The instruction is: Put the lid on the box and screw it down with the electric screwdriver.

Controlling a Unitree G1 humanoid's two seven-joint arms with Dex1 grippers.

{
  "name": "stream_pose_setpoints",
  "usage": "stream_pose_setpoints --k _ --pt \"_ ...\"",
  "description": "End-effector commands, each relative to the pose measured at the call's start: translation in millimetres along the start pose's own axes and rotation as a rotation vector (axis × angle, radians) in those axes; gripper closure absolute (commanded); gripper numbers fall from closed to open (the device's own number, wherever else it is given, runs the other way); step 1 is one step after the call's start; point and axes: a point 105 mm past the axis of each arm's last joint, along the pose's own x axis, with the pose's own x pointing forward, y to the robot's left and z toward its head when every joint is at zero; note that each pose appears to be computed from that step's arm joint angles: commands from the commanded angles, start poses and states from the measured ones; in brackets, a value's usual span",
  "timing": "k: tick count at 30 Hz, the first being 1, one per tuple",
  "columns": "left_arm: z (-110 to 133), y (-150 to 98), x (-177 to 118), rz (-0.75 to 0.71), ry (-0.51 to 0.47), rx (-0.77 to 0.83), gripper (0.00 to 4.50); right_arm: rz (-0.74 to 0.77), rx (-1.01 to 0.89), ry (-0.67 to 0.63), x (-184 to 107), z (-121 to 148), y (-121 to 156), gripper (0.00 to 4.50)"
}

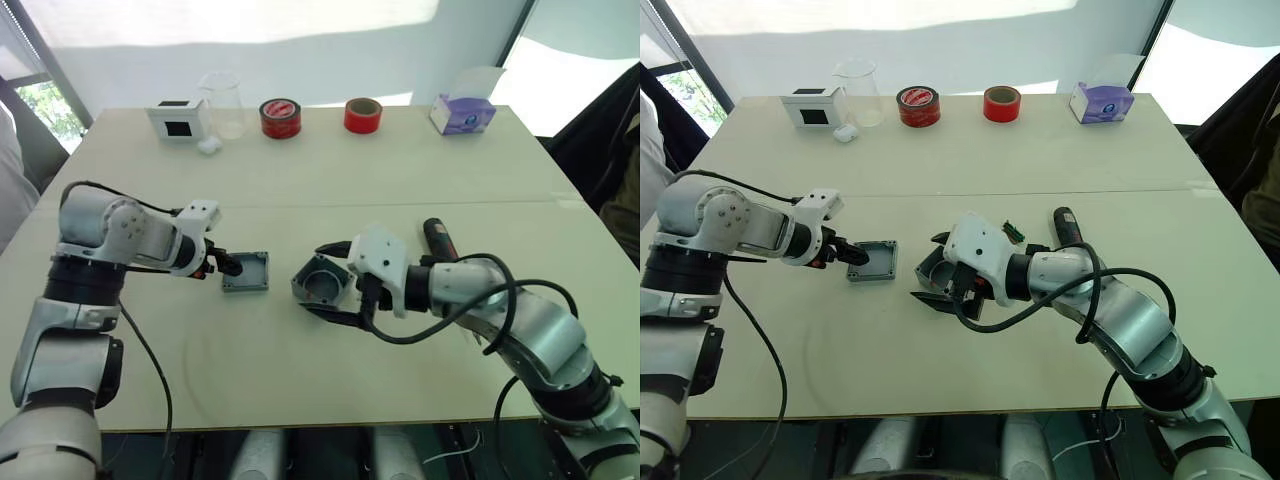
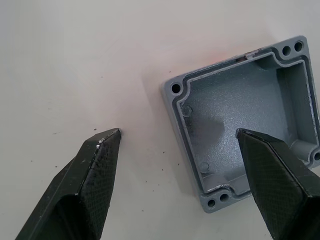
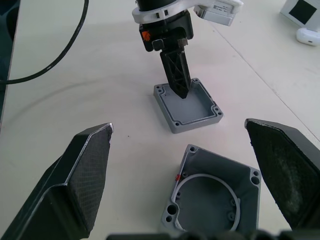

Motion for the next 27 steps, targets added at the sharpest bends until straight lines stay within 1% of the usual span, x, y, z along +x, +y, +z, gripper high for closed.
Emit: stream_pose_setpoints --k 1,5,6,8,9,10,11,12,13,14,15,16,17,19,20,21,22,24,27 --pt "-16.9 -9.7 10.3 -0.05 0.066 -0.012 1.74 -0.027 -0.032 -0.039 -5.5 14.1 0.7 0.0" --pt "-14.7 -13.8 12.4 -0.046 0.053 -0.038 3.21 -0.037 -0.02 -0.01 -9.4 9.0 -2.1 0.0" --pt "-13.7 -14.0 12.1 -0.045 0.046 -0.047 3.67 -0.04 -0.017 0.0 -10.4 6.8 -3.3 0.0" --pt "-12.6 -14.1 11.5 -0.042 0.035 -0.061 4.35 -0.044 -0.013 0.013 -11.9 4.2 -5.2 0.0" --pt "-12.2 -14.2 11.3 -0.04 0.031 -0.065 4.45 -0.045 -0.012 0.017 -12.5 3.4 -5.9 0.0" --pt "-9.8 -14.1 10.1 -0.036 0.017 -0.071 4.45 -0.049 -0.007 0.021 -13.8 1.9 -8.0 0.0" --pt "-3.7 -14.8 7.5 -0.029 -0.014 -0.073 4.45 -0.059 0.007 0.023 -16.0 0.2 -12.3 0.0" --pt "6.6 -14.6 2.0 -0.022 -0.069 -0.082 4.45 -0.071 0.03 0.013 -17.2 0.4 -16.7 0.0" --pt "20.3 -11.0 -5.9 0.006 -0.147 -0.071 4.45 -0.085 0.062 -0.005 -18.8 1.8 -22.4 0.0" --pt "29.9 -10.0 -11.0 0.024 -0.2 -0.059 4.45 -0.094 0.084 -0.018 -20.6 2.3 -26.7 0.0" --pt "43.9 -6.2 -17.5 0.062 -0.283 0.002 4.45 -0.116 0.112 -0.04 -22.8 5.1 -34.1 0.0" --pt "56.5 -6.5 -23.6 0.054 -0.358 0.033 4.45 -0.144 0.139 -0.072 -24.7 8.9 -42.2 0.0" --pt "68.5 -9.8 -30.1 0.02 -0.434 0.058 4.45 -0.178 0.172 -0.105 -26.1 12.4 -51.2 0.0" --pt "100.6 -24.9 -54.4 -0.111 -0.687 0.118 4.45 -0.247 0.255 -0.187 -27.6 20.3 -71.5 0.0" --pt "108.6 -30.4 -63.8 -0.165 -0.774 0.128 4.45 -0.272 0.291 -0.217 -27.6 22.7 -79.4 0.0" --pt "116.0 -34.6 -73.0 -0.197 -0.877 0.147 4.45 -0.311 0.358 -0.244 -26.8 23.1 -91.7 0.0" --pt "120.6 -38.3 -79.3 -0.224 -0.955 0.155 4.45 -0.352 0.43 -0.273 -25.4 23.6 -104.9 0.0" --pt "127.2 -45.0 -84.9 -0.274 -1.061 0.141 4.45 -0.399 0.552 -0.331 -22.7 25.8 -125.2 0.0" --pt "131.9 -54.1 -82.4 -0.273 -1.12 0.178 4.45 -0.419 0.634 -0.356 -19.4 26.9 -139.6 0.0"
